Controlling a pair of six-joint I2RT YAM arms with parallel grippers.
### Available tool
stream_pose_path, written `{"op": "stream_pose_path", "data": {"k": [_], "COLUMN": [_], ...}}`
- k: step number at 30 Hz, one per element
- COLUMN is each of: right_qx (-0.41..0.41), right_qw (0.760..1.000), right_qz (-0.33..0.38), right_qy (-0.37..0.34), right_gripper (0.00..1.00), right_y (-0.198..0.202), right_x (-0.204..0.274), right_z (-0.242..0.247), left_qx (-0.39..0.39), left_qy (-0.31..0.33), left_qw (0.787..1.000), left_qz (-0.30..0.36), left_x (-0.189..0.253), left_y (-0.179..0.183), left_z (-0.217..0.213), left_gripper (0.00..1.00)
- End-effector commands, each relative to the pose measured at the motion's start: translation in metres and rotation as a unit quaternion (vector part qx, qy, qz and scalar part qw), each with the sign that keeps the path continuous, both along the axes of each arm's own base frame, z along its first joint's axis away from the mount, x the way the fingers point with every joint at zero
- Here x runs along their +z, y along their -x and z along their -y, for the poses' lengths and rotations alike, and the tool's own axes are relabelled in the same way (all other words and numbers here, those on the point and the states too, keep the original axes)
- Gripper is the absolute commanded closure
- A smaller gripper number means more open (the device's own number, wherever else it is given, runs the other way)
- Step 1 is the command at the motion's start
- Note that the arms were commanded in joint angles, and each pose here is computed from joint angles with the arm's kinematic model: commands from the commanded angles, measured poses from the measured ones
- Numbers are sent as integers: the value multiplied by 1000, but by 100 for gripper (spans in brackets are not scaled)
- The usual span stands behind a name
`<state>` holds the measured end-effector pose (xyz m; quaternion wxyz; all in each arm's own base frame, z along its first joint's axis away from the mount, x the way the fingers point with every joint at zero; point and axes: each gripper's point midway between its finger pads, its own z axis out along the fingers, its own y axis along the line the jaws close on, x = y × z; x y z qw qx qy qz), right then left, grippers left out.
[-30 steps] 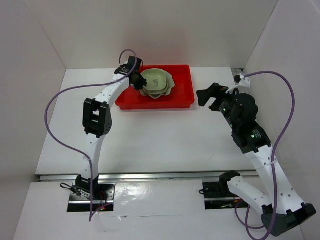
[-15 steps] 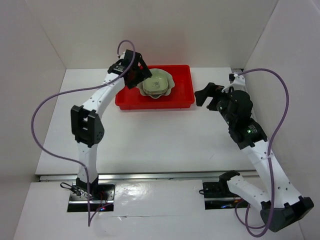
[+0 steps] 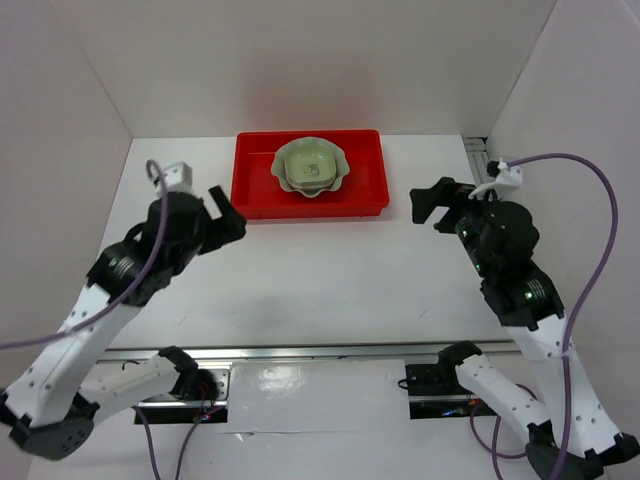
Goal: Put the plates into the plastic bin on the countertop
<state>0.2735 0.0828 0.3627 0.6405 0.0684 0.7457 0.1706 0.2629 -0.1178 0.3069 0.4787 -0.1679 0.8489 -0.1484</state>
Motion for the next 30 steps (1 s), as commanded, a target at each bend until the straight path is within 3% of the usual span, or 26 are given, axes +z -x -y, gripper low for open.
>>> {"op": "stream_pose_path", "data": {"k": [1, 5, 11, 30], "right_qx": [13, -1, -1, -24], "right_qw": [999, 998, 997, 998], "right_qz": [38, 54, 68, 60], "right_qy": [-8, -18, -23, -18], "right_gripper": [0, 0, 0, 0], "right_y": [21, 37, 51, 56], "right_x": [25, 31, 38, 32], "right_z": [2, 14, 18, 27], "left_qx": [-2, 2, 7, -12], "left_qy": [-23, -35, -11, 0], "left_qw": [1000, 999, 998, 996], "left_qz": [18, 17, 64, 84], "left_x": [0, -9, 11, 24], "left_y": [40, 90, 120, 120], "left_z": [-31, -68, -90, -84], "left_gripper": [0, 0, 0, 0]}}
